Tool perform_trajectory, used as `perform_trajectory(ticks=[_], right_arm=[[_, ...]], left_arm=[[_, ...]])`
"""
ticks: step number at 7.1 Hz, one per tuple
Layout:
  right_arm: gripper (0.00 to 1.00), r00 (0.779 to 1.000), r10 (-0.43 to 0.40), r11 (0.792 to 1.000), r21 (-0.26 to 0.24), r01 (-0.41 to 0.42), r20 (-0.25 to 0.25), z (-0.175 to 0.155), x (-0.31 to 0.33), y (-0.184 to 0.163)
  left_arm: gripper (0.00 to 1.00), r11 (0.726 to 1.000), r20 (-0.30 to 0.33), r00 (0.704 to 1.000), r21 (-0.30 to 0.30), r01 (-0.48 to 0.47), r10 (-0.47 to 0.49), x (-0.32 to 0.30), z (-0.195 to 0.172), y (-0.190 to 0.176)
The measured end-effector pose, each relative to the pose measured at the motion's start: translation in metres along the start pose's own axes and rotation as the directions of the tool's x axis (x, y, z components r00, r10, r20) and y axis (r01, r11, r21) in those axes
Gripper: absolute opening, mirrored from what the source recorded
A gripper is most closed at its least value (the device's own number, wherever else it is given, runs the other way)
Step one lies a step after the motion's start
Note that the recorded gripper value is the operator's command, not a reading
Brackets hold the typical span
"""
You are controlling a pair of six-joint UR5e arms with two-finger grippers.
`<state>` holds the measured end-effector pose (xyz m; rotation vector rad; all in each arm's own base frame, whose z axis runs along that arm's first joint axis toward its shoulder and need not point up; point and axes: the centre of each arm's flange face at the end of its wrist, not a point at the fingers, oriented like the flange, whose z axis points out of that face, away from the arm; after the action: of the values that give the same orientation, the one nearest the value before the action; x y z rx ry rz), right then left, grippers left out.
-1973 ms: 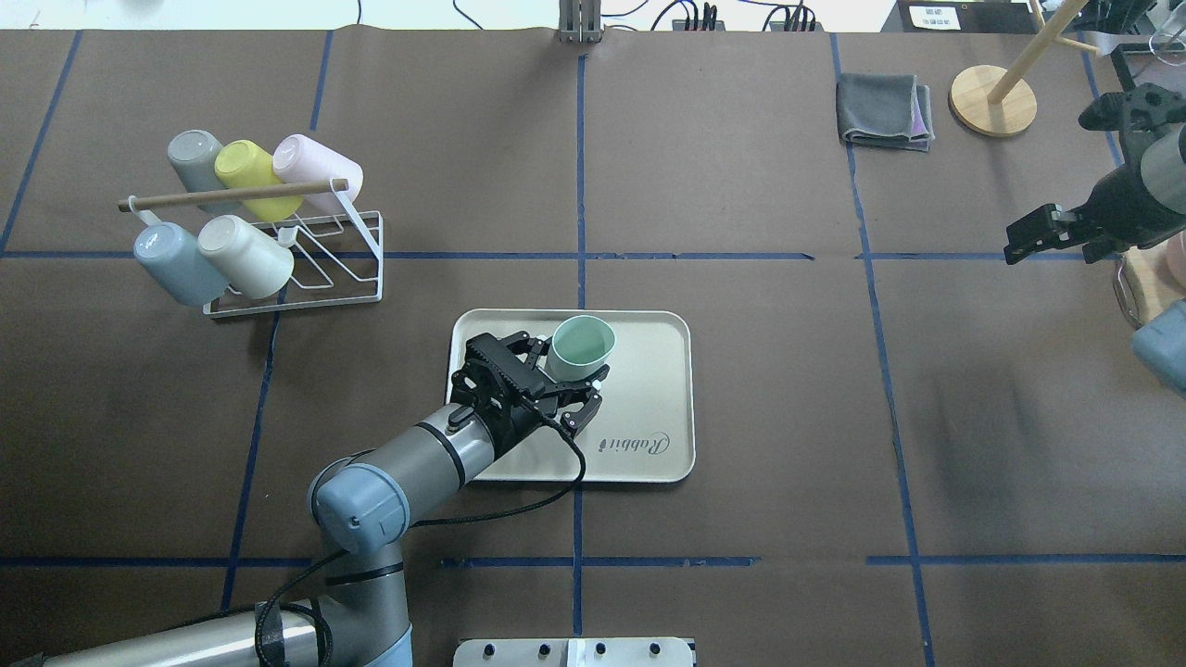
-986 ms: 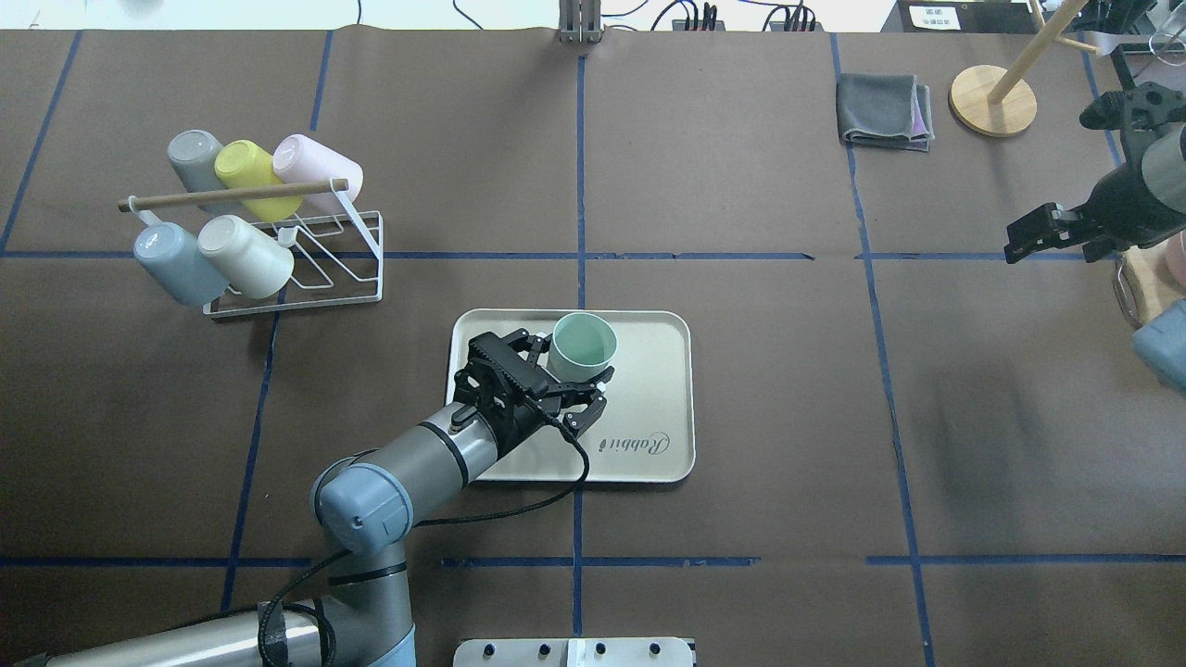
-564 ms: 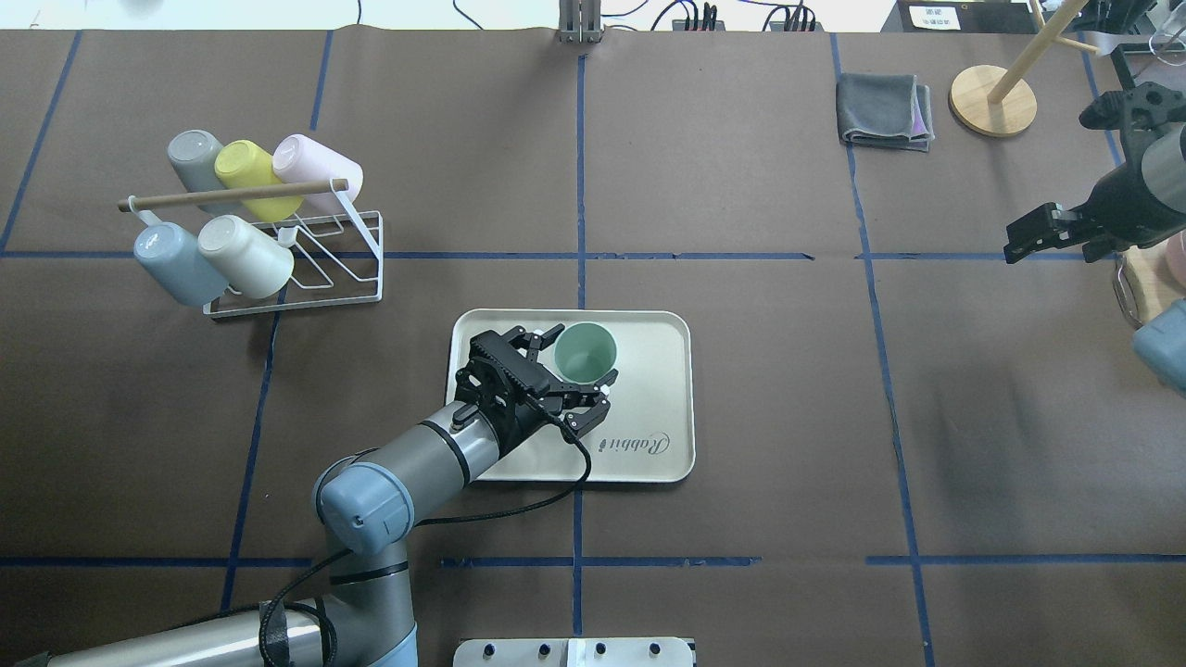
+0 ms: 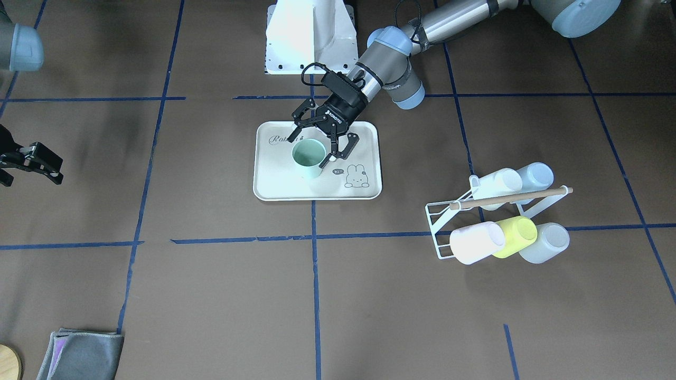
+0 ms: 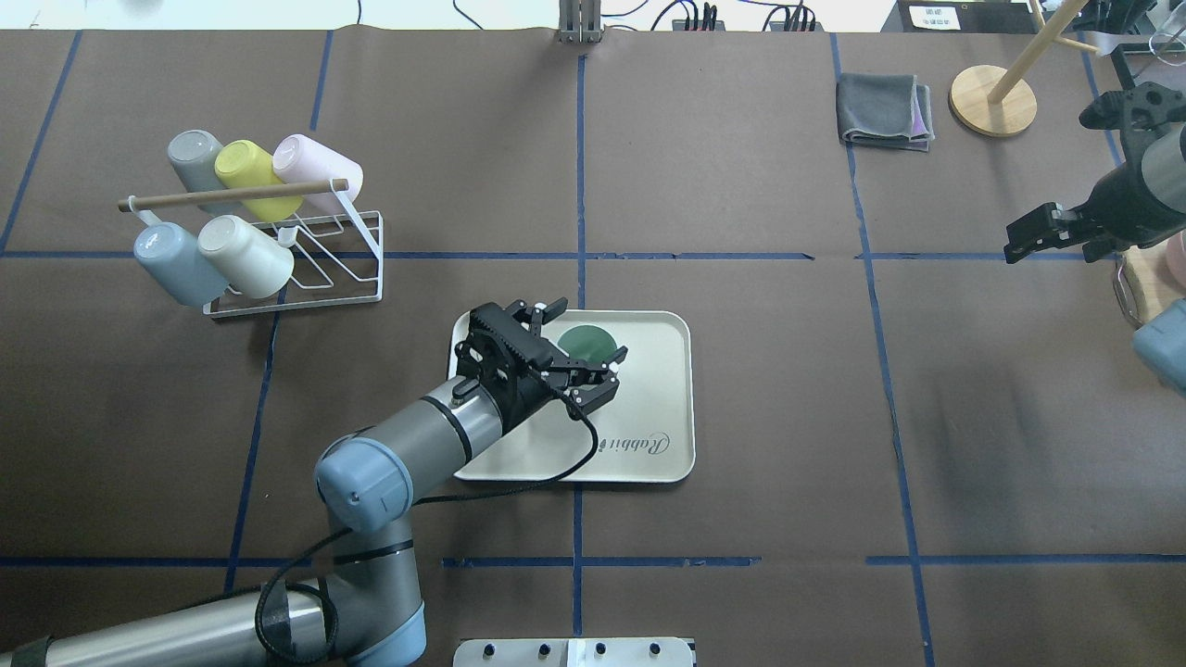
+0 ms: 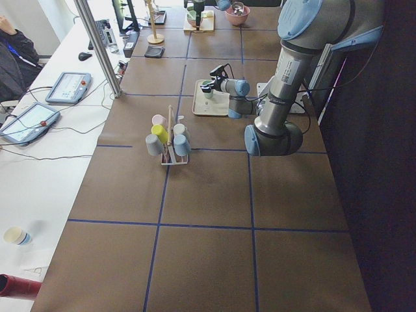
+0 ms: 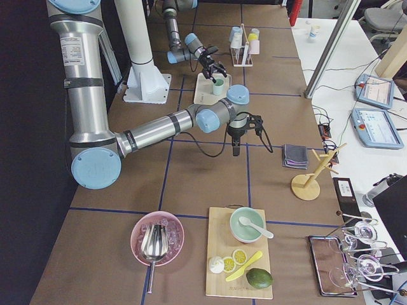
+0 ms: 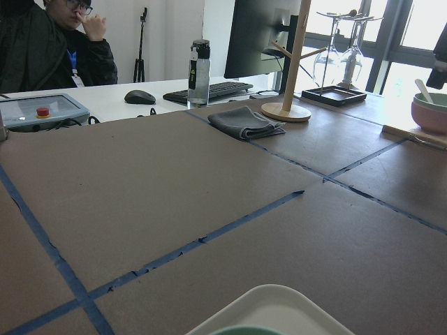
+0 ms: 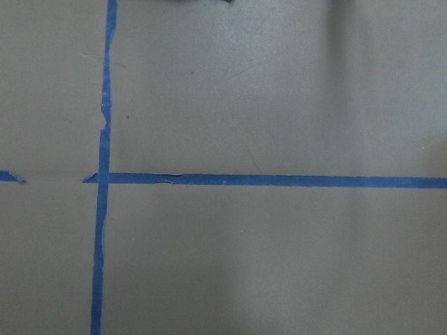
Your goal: Pick up and place green cup on tray
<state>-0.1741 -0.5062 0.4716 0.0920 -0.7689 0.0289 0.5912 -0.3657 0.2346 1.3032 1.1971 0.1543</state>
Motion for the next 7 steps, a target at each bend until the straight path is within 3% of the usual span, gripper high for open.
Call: perform_trajectory(ticks=[2,4,6,7], right_arm=[[1.0,1.0,0.005,1.0,0.001,-0.005,0.017,-0.007,0.002,-0.001],[1.0,0.998,0.027,1.0,0.001,-0.028,0.056,-0.022,0.014,-0.006],[1.0,0.995,0.046,0.999,0.004,-0.047,0.086,-0.035,0.024,-0.009],[1.0,0.994,0.052,0.999,0.01,-0.053,0.091,-0.039,0.027,-0.012]], left_arm=[[0.99,0.998,-0.009,0.999,-0.052,-0.032,0.032,-0.018,-0.003,-0.076],[0.99,0.991,-0.008,0.999,-0.129,-0.044,0.043,-0.065,-0.03,-0.159],[0.99,0.964,0.011,1.0,-0.267,-0.003,0.006,-0.164,-0.068,-0.226],[0.99,0.935,0.047,0.998,-0.353,0.044,-0.029,-0.222,-0.093,-0.253]])
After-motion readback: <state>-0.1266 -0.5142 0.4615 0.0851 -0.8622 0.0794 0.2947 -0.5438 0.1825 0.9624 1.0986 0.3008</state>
